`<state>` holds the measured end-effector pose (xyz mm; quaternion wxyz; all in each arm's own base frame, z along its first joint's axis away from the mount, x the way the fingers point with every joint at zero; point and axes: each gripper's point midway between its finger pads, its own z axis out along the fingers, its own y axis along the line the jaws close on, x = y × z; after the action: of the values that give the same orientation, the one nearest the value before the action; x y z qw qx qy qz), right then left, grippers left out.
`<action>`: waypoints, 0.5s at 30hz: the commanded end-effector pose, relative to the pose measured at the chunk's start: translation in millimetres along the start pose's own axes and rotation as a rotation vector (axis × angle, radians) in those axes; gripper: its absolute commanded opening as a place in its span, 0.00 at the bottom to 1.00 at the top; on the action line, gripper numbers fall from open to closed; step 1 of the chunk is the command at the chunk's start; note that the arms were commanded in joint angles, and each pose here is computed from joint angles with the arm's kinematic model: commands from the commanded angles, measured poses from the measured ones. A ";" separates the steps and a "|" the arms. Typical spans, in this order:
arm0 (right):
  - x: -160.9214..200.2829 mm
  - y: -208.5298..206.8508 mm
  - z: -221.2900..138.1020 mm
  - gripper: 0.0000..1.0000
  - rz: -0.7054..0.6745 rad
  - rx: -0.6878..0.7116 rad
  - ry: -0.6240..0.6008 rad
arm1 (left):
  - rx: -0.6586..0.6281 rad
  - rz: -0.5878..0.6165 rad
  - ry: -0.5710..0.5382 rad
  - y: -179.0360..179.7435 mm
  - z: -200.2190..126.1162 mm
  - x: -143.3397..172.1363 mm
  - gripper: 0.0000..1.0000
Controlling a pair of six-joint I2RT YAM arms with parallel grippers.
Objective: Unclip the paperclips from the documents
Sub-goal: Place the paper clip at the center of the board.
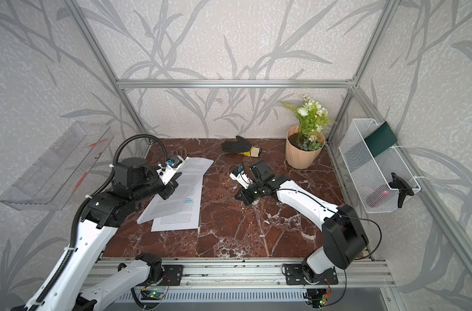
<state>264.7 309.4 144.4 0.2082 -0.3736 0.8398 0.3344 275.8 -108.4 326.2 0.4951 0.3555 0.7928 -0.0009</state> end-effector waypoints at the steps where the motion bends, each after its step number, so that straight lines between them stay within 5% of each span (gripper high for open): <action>1: -4.9 -2.9 28.3 0.00 0.056 -0.006 -0.033 | -0.147 -0.075 -0.033 33.6 -5.6 -20.1 0.00; 15: 16.4 -43.8 121.0 0.00 0.151 0.063 0.094 | -0.128 -0.057 -0.028 33.7 -5.3 -25.9 0.00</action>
<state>287.1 357.4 30.6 0.1328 -0.3218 0.8836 0.3132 299.0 -98.3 338.3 0.5028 0.3051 0.8083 0.0258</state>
